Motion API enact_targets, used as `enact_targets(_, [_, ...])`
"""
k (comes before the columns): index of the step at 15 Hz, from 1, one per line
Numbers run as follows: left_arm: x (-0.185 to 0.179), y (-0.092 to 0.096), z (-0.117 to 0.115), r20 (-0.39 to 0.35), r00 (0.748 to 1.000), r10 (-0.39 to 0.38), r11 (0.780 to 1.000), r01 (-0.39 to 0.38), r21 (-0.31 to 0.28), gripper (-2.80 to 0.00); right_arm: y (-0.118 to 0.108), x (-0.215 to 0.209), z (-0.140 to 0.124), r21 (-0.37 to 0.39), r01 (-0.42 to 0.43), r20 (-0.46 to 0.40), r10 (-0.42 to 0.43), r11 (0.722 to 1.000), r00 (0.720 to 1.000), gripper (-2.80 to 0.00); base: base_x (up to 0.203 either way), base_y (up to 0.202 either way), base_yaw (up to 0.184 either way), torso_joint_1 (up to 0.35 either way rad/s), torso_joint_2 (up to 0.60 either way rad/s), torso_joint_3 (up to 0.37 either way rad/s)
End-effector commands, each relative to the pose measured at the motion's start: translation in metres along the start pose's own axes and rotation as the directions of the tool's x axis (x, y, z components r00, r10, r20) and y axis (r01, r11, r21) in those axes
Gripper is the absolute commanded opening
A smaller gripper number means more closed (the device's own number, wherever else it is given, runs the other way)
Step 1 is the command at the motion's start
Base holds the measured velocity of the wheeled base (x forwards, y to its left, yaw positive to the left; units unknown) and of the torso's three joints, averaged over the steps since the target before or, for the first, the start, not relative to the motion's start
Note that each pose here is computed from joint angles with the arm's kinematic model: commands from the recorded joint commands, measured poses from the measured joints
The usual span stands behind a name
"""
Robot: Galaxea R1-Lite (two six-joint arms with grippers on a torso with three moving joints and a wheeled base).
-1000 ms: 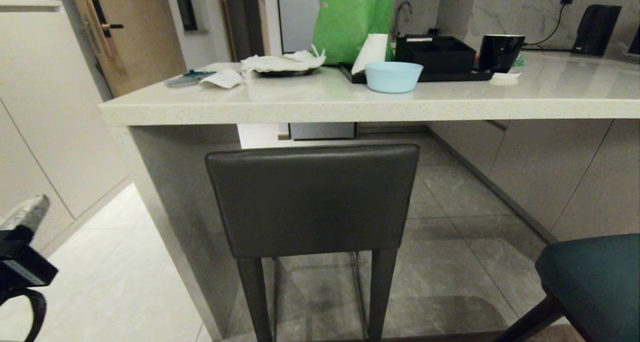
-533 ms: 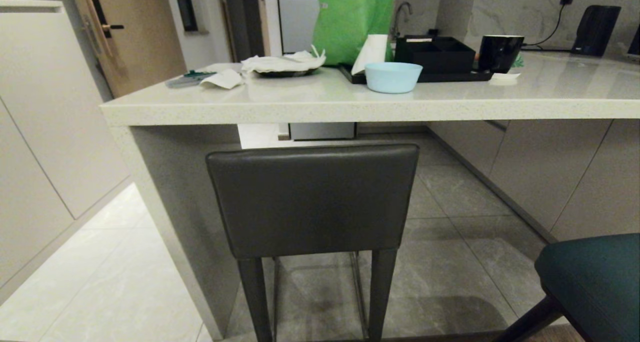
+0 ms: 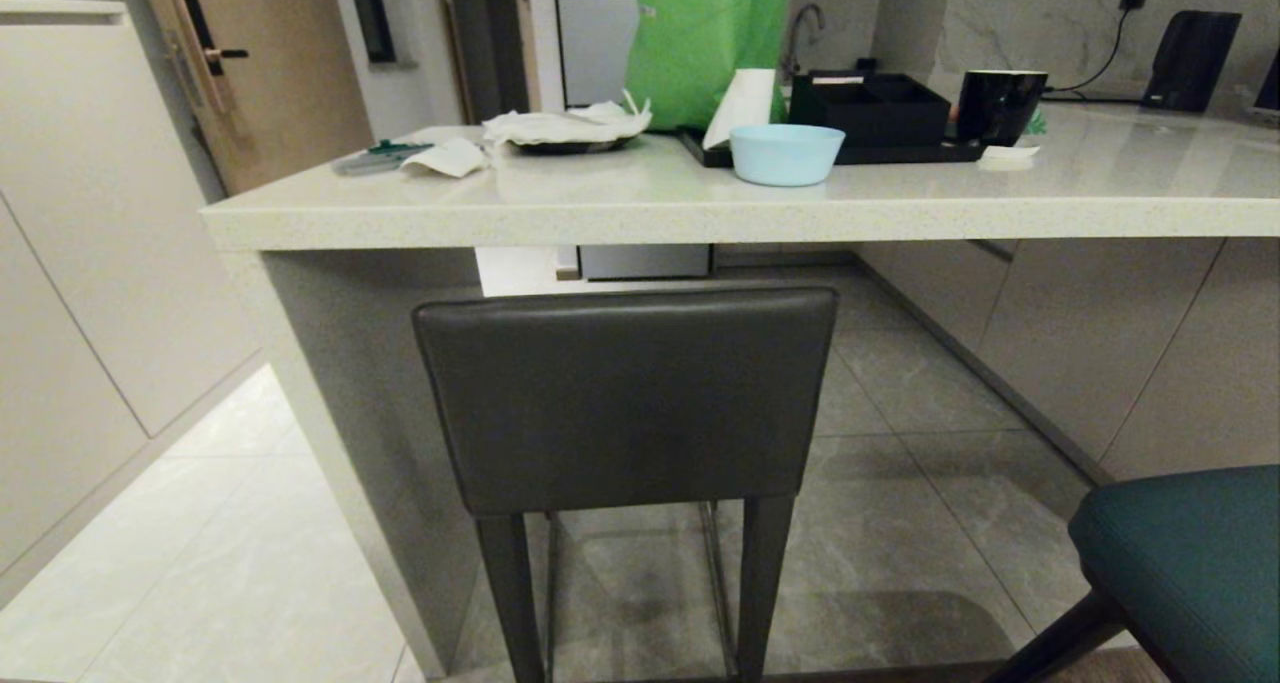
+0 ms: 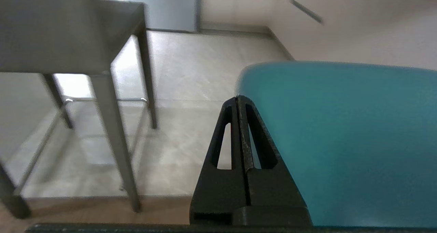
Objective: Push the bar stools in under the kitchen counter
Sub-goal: Push the blue chair back under the dining table
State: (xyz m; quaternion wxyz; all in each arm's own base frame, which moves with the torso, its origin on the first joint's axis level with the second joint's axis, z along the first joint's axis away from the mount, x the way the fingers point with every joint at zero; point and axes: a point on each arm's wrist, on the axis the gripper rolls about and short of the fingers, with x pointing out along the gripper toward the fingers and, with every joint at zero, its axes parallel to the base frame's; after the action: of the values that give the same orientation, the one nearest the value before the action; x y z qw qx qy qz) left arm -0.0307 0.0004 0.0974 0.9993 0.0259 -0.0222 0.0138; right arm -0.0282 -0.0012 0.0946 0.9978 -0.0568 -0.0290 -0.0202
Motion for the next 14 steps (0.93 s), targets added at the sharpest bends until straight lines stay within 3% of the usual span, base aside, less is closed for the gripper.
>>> enact_targets(1, [0.004,-0.001,-0.003,0.069,0.998,-0.016,1.0,0.016,-0.001,-2.8,0.002,0.004,-0.011,0.0,-0.029,0.021,0.029,1.0,0.999,-2.8,0.0,0.0,0.0,0.0,0.0,0.0])
enact_targets(2, [0.005,-0.002,-0.002,0.13,0.99,-0.062,0.998,0.062,0.002,-2.8,0.003,0.004,-0.012,-0.007,-0.048,0.011,0.048,0.999,0.999,-2.8,0.0,0.0,0.0,0.0,0.0,0.0])
enact_targets(3, [0.006,-0.003,-0.004,0.132,0.987,-0.095,0.995,0.095,0.01,-2.8,0.004,0.004,-0.016,-0.04,-0.077,-0.022,0.076,0.996,0.997,-2.8,0.0,0.0,0.0,0.0,0.0,0.0])
enact_targets(5, [0.007,-0.003,-0.017,0.019,0.996,-0.086,0.995,0.085,0.053,-2.8,0.005,0.004,-0.02,-0.053,-0.117,-0.063,0.113,0.992,0.992,-2.8,0.0,0.0,0.0,0.0,0.0,0.0])
enact_targets(7, [0.007,-0.002,-0.024,-0.059,0.997,-0.048,0.997,0.051,0.054,-2.8,0.005,0.004,-0.02,-0.005,-0.098,-0.061,0.097,0.995,0.993,-2.8,0.0,0.0,0.0,0.0,0.0,0.0])
enact_targets(9, [0.007,-0.002,-0.023,-0.047,0.998,-0.047,0.998,0.05,0.046,-2.8,0.004,0.004,-0.02,0.076,-0.053,-0.061,0.058,0.996,0.996,-2.8,0.0,0.0,0.0,0.0,0.0,0.0])
enact_targets(14, [0.007,-0.002,-0.023,-0.047,0.998,-0.047,0.998,0.049,0.034,-2.8,0.004,0.004,-0.019,0.071,-0.052,-0.059,0.056,0.996,0.997,-2.8,-0.047,0.0,0.0,0.004,0.0,0.001])
